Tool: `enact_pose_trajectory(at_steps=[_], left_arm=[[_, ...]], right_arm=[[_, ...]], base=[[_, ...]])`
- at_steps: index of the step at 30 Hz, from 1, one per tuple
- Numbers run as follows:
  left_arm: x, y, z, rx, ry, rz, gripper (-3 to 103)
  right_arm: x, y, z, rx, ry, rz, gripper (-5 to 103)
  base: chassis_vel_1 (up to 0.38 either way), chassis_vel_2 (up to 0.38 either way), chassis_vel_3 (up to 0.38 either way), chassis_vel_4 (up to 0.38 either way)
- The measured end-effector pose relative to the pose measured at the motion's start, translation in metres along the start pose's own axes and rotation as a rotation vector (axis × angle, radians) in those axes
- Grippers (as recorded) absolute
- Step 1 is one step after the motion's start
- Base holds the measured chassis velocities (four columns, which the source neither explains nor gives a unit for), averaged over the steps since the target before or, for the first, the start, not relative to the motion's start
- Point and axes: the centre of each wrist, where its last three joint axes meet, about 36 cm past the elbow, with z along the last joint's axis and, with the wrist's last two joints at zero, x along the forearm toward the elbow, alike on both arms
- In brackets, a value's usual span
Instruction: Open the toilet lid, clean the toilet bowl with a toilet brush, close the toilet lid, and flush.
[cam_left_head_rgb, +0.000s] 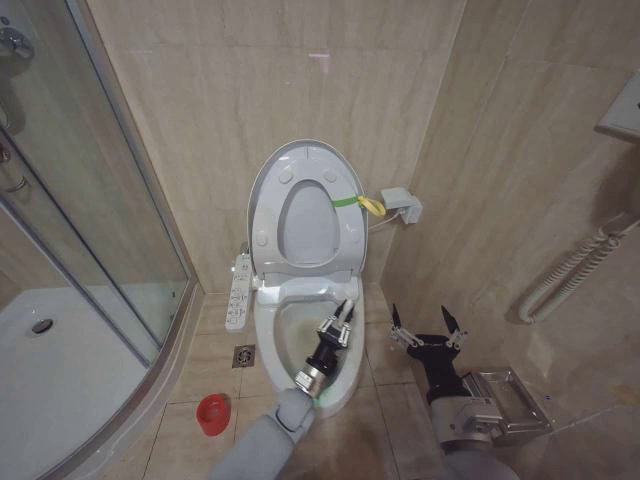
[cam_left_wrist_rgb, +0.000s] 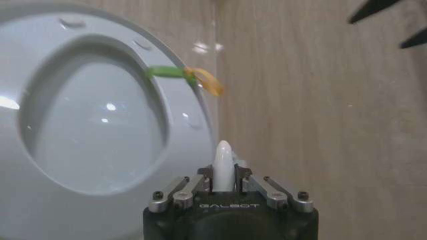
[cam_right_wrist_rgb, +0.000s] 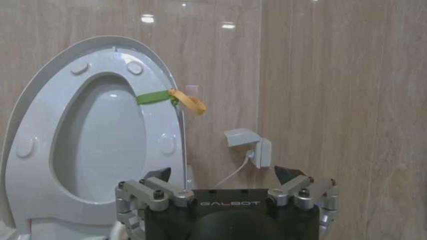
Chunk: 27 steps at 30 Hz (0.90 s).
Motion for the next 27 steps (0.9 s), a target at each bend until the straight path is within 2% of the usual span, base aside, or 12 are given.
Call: enact_pose_trajectory(at_steps=[4, 9, 14, 21, 25, 27], left_arm=[[-0.013, 0.009, -0.009, -0.013, -0.038, -0.017, 22], [-0.015, -0.002, -0.014, 0.013, -0.054, -0.01, 22], [-0.003, -0.022, 0.001, 0.043, -0.002, 0.01, 22], [0.009, -0.032, 0.016, 0.058, 0.056, 0.034, 22], [-0.002, -0.032, 0.008, 0.062, 0.023, 0.056, 22], [-0.022, -0.031, -0.002, 0.066, -0.025, 0.049, 22]], right_arm=[[0.0, 0.0, 0.0, 0.0, 0.0, 0.0, 100], [0.0, 0.0, 0.0, 0.0, 0.0, 0.0, 100], [0.0, 0.0, 0.0, 0.0, 0.0, 0.0, 100], [0.0, 0.0, 0.0, 0.0, 0.0, 0.0, 100], [0.0, 0.0, 0.0, 0.0, 0.0, 0.0, 100], [0.0, 0.0, 0.0, 0.0, 0.0, 0.0, 100]], base=[[0.0, 0.0, 0.0, 0.0], [0.0, 0.0, 0.0, 0.0], [0.0, 0.0, 0.0, 0.0], [0.0, 0.0, 0.0, 0.0], [0.0, 0.0, 0.0, 0.0], [0.0, 0.0, 0.0, 0.0]])
